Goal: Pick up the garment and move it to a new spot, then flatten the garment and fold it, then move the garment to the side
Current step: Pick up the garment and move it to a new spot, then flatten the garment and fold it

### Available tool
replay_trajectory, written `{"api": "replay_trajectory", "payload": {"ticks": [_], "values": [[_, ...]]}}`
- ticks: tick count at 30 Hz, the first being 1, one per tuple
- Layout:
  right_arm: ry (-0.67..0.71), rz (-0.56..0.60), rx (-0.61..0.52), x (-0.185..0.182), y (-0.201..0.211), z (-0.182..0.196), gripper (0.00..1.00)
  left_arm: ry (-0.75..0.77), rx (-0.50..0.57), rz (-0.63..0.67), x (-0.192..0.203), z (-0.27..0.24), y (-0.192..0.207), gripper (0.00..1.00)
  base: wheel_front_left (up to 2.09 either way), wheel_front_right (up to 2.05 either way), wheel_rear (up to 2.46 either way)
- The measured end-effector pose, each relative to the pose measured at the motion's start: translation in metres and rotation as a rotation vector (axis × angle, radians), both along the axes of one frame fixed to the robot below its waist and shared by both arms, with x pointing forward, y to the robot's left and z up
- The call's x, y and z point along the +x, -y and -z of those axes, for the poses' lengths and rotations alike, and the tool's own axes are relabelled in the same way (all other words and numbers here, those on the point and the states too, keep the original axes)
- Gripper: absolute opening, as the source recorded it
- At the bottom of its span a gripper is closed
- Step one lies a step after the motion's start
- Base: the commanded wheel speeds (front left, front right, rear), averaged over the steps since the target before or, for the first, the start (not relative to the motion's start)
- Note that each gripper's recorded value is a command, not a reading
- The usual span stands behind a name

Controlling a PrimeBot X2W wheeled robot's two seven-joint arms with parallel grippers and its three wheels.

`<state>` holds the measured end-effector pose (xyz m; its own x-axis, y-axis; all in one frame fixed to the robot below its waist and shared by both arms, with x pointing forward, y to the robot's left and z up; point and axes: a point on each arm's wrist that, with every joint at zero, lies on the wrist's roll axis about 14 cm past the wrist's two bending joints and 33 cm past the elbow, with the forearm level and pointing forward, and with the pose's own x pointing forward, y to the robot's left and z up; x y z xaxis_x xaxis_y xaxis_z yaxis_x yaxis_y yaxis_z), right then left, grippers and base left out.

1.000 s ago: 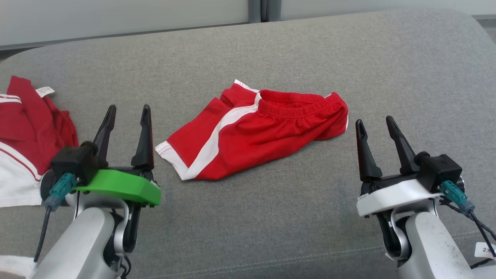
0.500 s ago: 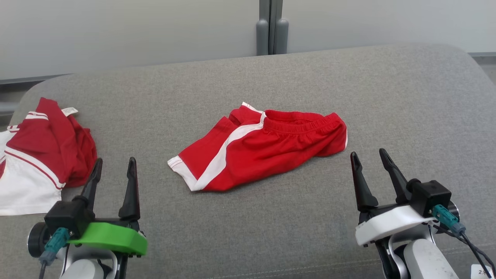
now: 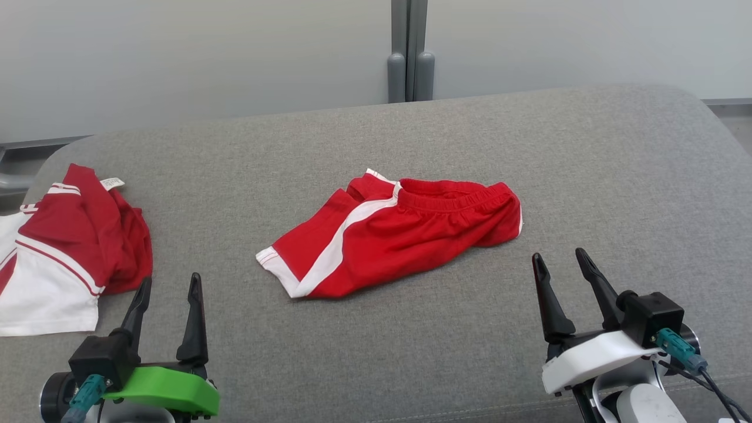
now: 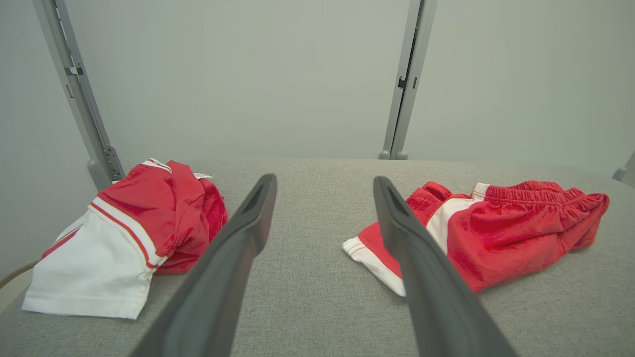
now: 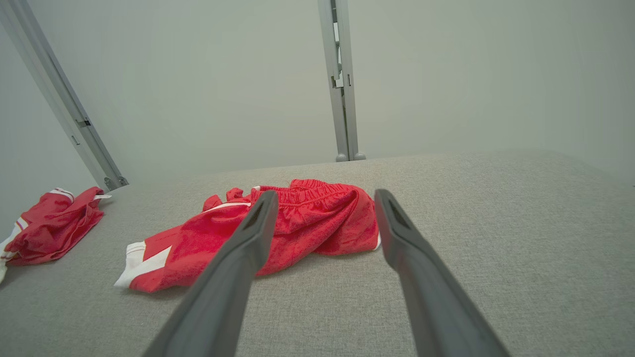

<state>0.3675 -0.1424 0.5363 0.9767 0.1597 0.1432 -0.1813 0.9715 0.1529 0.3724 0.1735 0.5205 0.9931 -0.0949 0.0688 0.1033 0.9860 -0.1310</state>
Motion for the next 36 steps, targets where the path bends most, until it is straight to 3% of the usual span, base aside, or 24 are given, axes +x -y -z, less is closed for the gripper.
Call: {"api": "replay_trajectory", "payload": {"ticks": [14,25,36], "values": [[-0.040,-0.053,-0.015,0.023,-0.011,0.005,1.00,-0.029,-0.018,-0.020,0.002,0.010,-0.004,1.00,0.00,0.00,0.00],[-0.140,-0.247,-0.139,0.095,-0.051,0.021,1.00,-0.064,-0.037,0.029,0.020,0.017,0.014,1.00,0.00,0.00,0.00],[-0.344,-0.475,-0.296,0.148,-0.109,0.076,1.00,-0.131,-0.057,-0.016,0.034,0.045,0.004,1.00,0.00,0.00,0.00]]}}
